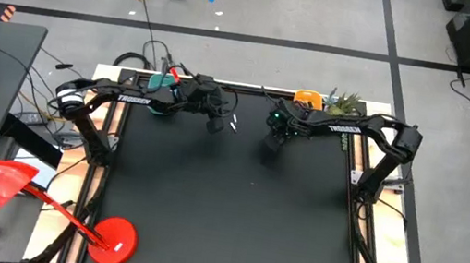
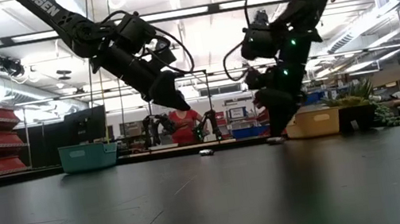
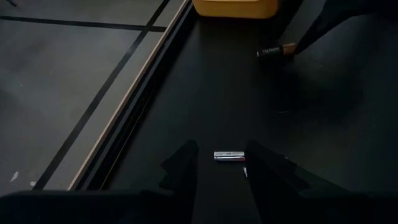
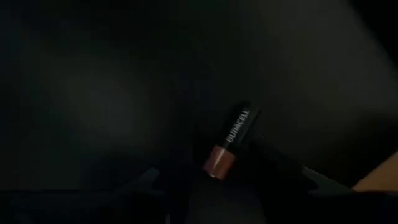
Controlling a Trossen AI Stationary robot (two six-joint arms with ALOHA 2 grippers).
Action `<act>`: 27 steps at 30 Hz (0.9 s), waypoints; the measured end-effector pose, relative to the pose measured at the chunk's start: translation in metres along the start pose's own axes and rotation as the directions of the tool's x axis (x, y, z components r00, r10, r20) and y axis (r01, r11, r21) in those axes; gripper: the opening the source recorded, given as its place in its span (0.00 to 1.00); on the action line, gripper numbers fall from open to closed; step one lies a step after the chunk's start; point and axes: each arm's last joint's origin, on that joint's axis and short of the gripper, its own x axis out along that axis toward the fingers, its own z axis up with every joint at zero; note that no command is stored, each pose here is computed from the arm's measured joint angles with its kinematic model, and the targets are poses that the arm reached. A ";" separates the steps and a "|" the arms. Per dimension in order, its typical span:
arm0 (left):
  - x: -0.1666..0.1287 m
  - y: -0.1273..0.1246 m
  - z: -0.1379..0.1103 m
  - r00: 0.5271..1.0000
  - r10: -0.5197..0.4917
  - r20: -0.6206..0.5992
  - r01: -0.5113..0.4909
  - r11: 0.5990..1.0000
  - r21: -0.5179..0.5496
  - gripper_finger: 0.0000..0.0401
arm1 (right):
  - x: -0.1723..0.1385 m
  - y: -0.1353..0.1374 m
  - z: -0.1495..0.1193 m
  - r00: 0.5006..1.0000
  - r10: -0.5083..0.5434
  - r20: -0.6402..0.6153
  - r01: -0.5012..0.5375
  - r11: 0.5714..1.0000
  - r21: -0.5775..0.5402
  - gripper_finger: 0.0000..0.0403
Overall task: Sort batteries
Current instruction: Put the black battery into the yellow bin
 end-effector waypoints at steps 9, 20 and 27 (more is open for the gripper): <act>0.000 0.000 -0.001 1.000 -0.002 -0.007 0.002 1.000 -0.001 0.35 | -0.016 -0.002 0.026 0.998 0.052 0.019 -0.052 0.999 -0.003 0.41; 0.000 0.000 -0.001 1.000 -0.002 -0.009 0.002 1.000 -0.003 0.35 | 0.022 0.012 0.017 0.997 0.054 -0.061 -0.053 0.999 0.008 0.41; 0.000 0.000 -0.001 1.000 -0.003 -0.011 0.003 1.000 -0.002 0.35 | 0.033 0.014 0.013 0.991 0.080 -0.109 -0.083 0.996 -0.021 0.29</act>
